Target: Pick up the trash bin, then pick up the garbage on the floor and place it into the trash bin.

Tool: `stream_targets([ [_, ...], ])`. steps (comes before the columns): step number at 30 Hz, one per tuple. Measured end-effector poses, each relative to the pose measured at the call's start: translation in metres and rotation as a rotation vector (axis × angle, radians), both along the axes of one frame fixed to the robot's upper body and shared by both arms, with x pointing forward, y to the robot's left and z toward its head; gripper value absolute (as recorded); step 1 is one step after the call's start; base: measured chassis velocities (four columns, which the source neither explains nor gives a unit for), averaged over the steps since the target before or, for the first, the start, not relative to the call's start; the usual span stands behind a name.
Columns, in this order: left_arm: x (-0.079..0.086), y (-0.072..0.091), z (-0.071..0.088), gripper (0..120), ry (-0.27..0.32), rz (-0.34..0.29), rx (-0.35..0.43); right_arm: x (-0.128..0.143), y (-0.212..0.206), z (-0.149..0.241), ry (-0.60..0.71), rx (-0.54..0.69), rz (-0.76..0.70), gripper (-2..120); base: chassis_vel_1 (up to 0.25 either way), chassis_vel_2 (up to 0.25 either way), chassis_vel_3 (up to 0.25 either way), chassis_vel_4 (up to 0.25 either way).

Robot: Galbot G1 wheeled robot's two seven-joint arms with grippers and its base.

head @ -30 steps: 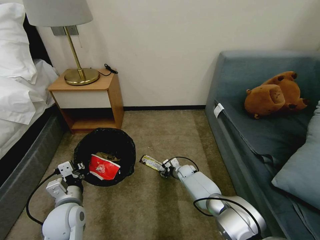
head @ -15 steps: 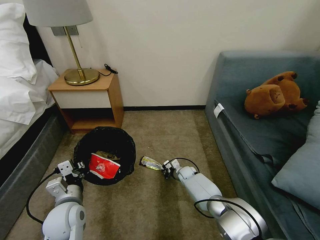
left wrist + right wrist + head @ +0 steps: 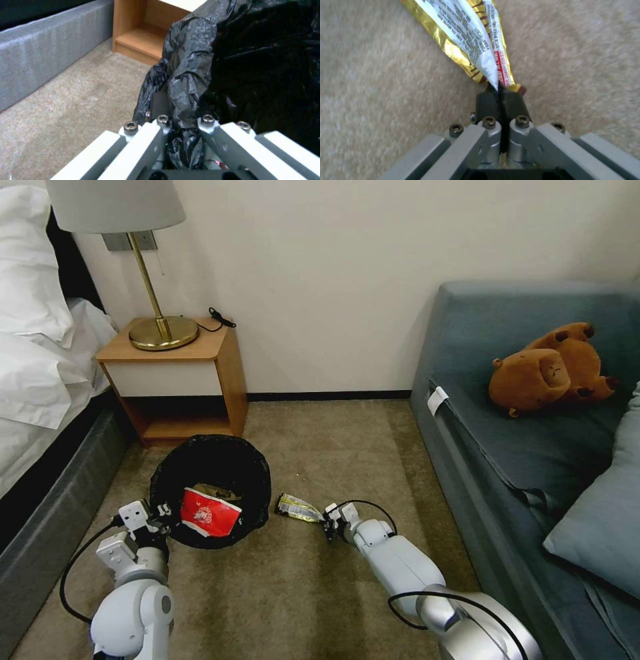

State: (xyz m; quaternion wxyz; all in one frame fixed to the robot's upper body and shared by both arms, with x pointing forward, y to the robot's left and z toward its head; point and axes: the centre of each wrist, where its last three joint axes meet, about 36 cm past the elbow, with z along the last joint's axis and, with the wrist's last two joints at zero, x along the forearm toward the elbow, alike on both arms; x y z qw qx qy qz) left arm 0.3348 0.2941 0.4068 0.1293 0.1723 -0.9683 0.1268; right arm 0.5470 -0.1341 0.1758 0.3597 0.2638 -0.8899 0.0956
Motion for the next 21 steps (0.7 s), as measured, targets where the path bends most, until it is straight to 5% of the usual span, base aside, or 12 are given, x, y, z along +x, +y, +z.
stream_targets([
  [21, 0.008, 0.001, -0.012, 1, 0.008, -0.007, -0.021, -0.014, -0.017, 0.001, -0.194, 0.228, -0.344, 0, 0.0, 0.0, 0.0, 0.0],
])
